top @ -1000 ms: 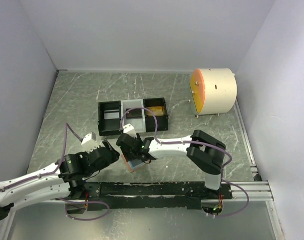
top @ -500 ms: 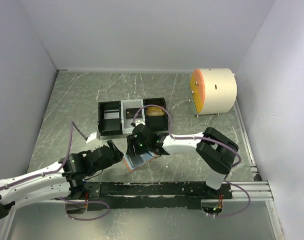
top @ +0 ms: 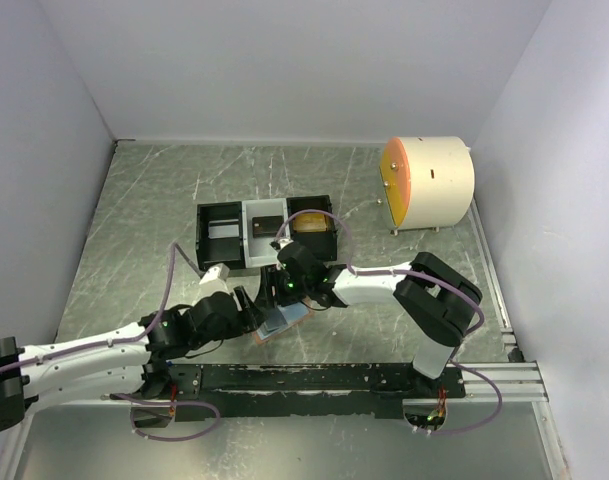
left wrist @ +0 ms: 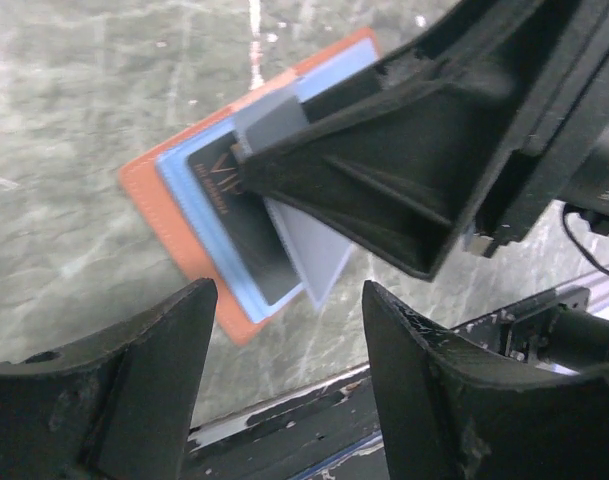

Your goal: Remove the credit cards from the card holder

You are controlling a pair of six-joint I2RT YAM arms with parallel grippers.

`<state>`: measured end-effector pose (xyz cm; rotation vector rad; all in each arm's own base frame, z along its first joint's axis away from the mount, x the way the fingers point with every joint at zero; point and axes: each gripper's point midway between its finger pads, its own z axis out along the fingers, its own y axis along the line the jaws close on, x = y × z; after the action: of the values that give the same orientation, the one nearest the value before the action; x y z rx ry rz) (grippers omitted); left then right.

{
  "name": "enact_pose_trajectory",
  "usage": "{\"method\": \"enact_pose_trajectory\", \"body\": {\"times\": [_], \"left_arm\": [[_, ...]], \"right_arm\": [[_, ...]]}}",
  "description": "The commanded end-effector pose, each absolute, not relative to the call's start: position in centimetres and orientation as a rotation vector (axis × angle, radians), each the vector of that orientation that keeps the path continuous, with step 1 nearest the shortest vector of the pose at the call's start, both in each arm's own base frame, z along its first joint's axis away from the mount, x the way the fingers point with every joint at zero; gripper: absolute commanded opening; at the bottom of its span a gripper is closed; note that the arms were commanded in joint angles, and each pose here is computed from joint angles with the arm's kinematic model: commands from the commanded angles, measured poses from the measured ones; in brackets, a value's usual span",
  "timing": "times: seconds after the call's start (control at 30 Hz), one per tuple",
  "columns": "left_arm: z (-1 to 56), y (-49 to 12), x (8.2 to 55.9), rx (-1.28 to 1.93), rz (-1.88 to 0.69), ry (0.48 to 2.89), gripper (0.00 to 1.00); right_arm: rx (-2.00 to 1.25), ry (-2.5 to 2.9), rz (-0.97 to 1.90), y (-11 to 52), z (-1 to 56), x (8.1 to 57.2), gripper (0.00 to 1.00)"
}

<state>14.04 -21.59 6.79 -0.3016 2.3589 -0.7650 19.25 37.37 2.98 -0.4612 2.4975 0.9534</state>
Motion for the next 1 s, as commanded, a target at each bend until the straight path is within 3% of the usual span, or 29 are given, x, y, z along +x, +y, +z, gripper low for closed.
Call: {"method": "enact_pose_trajectory", "body": {"times": [0.0, 0.33, 0.77, 0.97], "left_arm": [[8.7, -25.1, 14.4, -0.244, -0.963, 2.287, 0.70], [5.7, -26.1, 14.9, -0.330, -0.990, 2.298, 0.60], [6.6, -27.8, 15.7, -0.281, -1.016, 2.267, 0.33], [7.0, -28.0, 15.8, -0.278, -1.021, 2.259, 0.44]], "right_arm": [[-0.473, 2.634, 0.887, 35.4, -0.2, 17.2, 0.53], [-0.462, 2.641, 0.910, 35.5, -0.4, 17.0, 0.52], [-0.465, 2.620, 0.945, 36.0, 0.9, 17.1, 0.54], [-0.444, 2.556, 0.952, 36.0, 4.0, 18.4, 0.66]]}}
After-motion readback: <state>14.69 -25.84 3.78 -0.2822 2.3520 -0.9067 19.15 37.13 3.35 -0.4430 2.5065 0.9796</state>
